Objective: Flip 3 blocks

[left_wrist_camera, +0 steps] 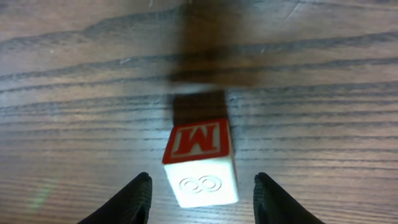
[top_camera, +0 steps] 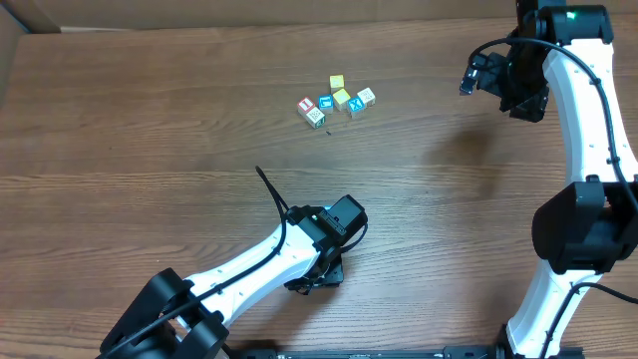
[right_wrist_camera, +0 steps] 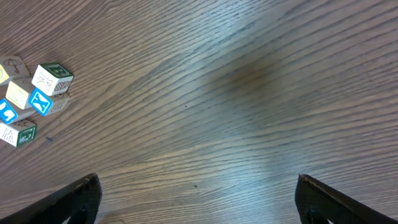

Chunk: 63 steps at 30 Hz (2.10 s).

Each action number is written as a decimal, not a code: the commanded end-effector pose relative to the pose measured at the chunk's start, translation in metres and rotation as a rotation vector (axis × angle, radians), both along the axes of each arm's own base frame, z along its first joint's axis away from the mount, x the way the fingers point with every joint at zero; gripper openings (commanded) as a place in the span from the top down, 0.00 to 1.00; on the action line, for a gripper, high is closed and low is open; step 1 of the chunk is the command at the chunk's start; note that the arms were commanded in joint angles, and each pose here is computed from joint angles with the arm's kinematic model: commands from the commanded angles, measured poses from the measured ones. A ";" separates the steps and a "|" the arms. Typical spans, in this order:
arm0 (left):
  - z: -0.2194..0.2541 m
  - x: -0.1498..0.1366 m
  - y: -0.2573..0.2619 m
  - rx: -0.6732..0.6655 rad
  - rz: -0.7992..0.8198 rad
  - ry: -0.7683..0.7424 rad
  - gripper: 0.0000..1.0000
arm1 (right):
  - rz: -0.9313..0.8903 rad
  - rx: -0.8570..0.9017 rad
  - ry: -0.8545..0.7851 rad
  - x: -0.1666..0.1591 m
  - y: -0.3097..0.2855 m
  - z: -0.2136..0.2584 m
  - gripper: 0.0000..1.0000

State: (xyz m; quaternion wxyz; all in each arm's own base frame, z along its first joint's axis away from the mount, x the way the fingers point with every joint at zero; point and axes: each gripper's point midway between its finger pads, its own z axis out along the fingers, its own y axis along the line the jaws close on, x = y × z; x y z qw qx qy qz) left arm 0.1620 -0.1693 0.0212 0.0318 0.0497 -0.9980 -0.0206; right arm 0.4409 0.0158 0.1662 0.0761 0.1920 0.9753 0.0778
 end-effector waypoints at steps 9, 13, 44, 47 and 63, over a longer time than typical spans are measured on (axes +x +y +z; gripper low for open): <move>-0.004 -0.006 0.002 0.000 0.008 0.008 0.62 | 0.003 0.000 -0.049 0.002 0.000 0.017 0.00; -0.003 0.001 0.007 0.004 0.005 -0.003 0.69 | 0.003 0.000 -0.049 0.002 0.000 0.017 0.00; 0.055 0.103 0.059 0.010 0.040 -0.171 0.42 | 0.003 0.000 -0.049 0.002 0.000 0.017 0.00; 0.052 0.096 0.063 0.024 0.052 -0.145 0.43 | 0.002 0.000 -0.049 0.002 0.000 0.017 0.00; 0.004 0.092 0.083 0.101 0.012 -0.205 0.49 | 0.003 0.000 -0.049 0.002 0.000 0.017 0.00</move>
